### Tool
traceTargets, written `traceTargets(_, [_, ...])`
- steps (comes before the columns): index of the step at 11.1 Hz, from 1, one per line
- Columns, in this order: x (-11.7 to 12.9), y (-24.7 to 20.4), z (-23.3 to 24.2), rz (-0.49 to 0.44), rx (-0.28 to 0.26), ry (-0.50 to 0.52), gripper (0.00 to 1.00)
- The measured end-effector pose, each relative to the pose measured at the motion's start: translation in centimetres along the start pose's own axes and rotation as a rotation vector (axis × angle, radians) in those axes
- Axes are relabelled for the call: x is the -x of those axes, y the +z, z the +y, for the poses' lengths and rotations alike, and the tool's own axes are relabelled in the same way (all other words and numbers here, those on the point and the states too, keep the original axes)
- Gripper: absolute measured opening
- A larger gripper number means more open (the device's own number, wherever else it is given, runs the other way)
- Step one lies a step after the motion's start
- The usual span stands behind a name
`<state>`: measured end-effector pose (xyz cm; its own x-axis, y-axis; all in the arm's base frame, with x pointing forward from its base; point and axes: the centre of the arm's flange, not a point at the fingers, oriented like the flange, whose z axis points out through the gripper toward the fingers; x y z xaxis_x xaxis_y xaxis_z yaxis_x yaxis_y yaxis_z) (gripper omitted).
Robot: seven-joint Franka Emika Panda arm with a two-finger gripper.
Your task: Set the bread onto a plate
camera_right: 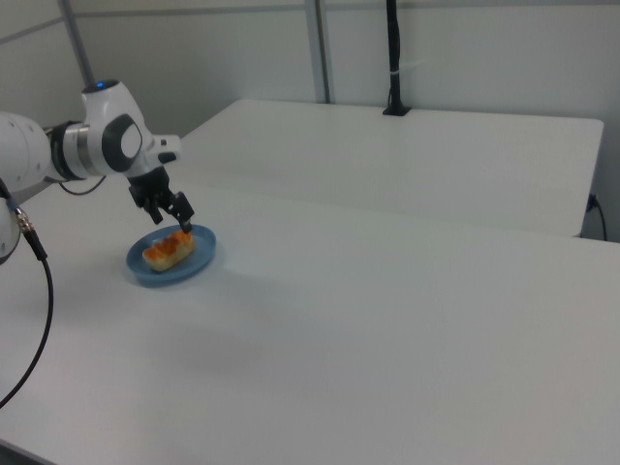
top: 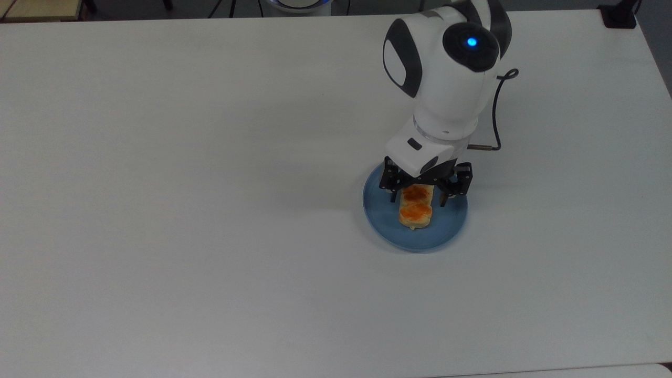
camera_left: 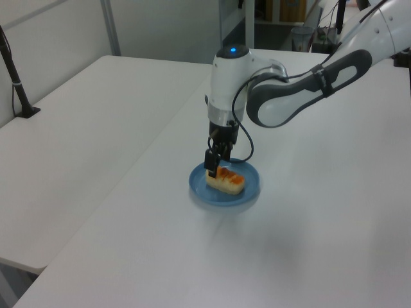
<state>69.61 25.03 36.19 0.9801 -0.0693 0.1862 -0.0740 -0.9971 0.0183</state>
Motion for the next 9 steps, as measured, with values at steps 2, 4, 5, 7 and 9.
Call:
traceTargets(2, [-0.3,-4.6,1.7,-0.016,0.031,0.012,1.00])
traceTargets(4, [0.1,-10.3,6.6,-0.094,0.101,-0.015,1.00])
traceTargets(5, [0.4,-13.2,10.2,-0.133,0.114,-0.055,1.00])
traceTargets(7, [1.8,-18.9,18.7,-0.175,0.108,-0.072,1.00])
traceTargets(9, [3.7,-23.6,24.2,-0.167,0.029,0.001,1.00])
